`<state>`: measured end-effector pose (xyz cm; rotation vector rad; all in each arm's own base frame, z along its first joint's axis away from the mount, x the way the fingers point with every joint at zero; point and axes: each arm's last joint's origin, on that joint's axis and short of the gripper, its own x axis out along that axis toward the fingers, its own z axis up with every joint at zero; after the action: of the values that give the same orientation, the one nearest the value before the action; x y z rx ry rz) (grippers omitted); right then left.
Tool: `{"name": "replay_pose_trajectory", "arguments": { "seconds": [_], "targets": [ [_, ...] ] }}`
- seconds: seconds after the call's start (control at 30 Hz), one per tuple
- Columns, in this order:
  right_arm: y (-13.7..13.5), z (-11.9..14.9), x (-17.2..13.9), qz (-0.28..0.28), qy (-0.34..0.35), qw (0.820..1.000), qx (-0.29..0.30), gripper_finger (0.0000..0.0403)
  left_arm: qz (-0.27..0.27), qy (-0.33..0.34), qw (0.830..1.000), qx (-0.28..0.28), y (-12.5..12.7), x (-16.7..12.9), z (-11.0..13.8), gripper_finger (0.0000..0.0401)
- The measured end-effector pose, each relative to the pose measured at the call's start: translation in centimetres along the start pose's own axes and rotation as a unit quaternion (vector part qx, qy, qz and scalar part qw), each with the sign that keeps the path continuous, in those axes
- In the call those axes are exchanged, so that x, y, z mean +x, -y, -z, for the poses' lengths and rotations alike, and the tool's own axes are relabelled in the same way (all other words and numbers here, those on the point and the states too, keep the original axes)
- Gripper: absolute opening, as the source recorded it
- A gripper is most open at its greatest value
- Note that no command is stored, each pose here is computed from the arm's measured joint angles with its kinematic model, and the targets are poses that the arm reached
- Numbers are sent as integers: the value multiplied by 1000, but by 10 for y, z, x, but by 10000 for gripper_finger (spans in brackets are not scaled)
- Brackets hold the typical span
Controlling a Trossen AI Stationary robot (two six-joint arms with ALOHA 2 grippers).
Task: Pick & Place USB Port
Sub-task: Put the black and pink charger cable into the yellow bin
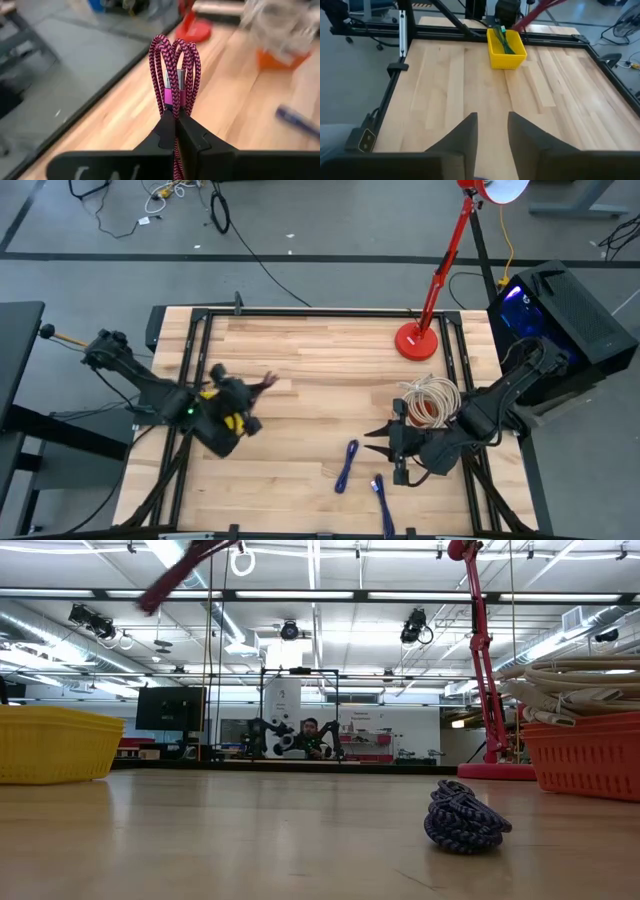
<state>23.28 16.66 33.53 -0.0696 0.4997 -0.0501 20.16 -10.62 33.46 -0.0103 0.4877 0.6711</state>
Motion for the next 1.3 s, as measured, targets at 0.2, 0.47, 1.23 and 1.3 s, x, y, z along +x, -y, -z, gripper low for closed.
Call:
{"name": "replay_pose_trajectory", "arguments": {
  "seconds": [0.2, 0.47, 1.23, 1.3],
  "targets": [
    [-4, 2, -3, -2, 2, 1000, -6, 84, -64, -89, 994, -21, -19, -10, 26, 4],
    [-5, 2, -4, -3, 2, 1000, -8, 62, -83, -222, 971, -12, -15, -3, 37, 4],
    [-11, 6, -9, -12, -5, 1000, -10, 52, -160, -523, 834, 70, -36, 43, 110, 4],
    [-11, 6, -9, -12, -4, 1000, -10, 52, -150, -539, 826, 72, -36, 43, 109, 4]
  ]
}}
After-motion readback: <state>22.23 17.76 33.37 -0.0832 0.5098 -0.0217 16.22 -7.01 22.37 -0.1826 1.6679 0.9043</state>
